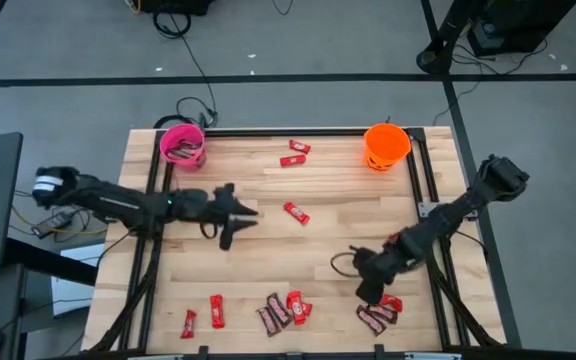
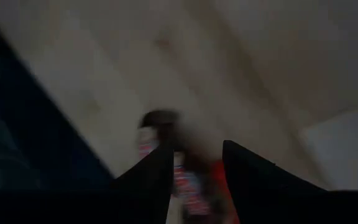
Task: Sort candy by brand, put in halloween buckets
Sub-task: Put the brown chocolate bar into the pink bucket
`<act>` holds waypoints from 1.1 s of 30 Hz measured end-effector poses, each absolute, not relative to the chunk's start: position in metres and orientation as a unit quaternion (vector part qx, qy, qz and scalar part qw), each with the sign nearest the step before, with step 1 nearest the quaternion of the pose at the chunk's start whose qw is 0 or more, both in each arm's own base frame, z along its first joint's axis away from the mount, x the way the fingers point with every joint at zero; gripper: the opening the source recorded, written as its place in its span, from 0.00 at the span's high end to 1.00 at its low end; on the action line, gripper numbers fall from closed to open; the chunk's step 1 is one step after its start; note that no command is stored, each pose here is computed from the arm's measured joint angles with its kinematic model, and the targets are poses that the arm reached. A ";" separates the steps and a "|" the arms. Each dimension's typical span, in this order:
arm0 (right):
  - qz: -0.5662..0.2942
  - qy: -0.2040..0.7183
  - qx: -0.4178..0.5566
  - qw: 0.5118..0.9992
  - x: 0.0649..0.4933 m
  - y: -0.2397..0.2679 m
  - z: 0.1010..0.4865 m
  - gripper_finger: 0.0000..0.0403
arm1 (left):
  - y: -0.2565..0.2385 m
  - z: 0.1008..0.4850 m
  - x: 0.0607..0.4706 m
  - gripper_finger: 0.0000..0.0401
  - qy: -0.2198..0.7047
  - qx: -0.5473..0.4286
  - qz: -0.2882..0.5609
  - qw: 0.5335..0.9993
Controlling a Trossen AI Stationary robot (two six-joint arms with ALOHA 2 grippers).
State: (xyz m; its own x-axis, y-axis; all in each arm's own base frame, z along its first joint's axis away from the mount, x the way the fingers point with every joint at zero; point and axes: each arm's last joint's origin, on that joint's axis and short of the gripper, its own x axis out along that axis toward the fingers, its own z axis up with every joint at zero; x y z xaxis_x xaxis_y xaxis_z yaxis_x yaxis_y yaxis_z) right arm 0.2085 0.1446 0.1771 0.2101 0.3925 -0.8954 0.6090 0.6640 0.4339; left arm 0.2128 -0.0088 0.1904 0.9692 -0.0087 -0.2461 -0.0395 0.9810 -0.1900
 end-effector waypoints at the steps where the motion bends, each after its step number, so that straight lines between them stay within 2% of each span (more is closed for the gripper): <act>1: -0.080 0.614 0.409 0.670 0.208 0.150 0.177 0.63 | -0.013 0.187 0.215 0.65 0.123 -0.089 -0.001 0.988; 6: -0.053 0.599 0.413 0.684 0.206 0.173 0.173 0.63 | -0.030 0.177 0.229 0.65 0.125 -0.081 -0.035 0.988; 10: -0.051 0.631 0.390 0.669 0.201 0.181 0.160 0.63 | -0.041 0.169 0.234 0.65 0.134 -0.081 -0.047 0.987; 22: -0.035 0.669 0.335 0.663 0.202 0.199 0.125 0.64 | -0.051 0.163 0.241 0.65 0.126 -0.084 -0.011 0.988; 27: -0.054 0.666 0.312 0.675 0.200 0.192 0.128 0.77 | -0.052 0.166 0.247 0.65 0.117 -0.089 0.006 0.989; 31: -0.070 0.627 0.280 0.723 0.204 0.179 0.135 0.94 | -0.051 0.166 0.248 0.65 0.115 -0.095 0.020 0.989; 33: -0.086 0.597 0.260 0.754 0.210 0.172 0.139 0.96 | -0.051 0.166 0.248 0.65 0.116 -0.101 0.023 0.988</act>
State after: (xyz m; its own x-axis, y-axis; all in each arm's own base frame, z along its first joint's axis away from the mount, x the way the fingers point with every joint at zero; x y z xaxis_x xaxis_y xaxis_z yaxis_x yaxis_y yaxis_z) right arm 0.2102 0.1725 0.1392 0.2724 0.1796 -0.9453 0.4403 0.8503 0.2885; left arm 0.2484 -0.0510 0.1659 0.9719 0.0214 -0.2345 -0.0687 0.9784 -0.1952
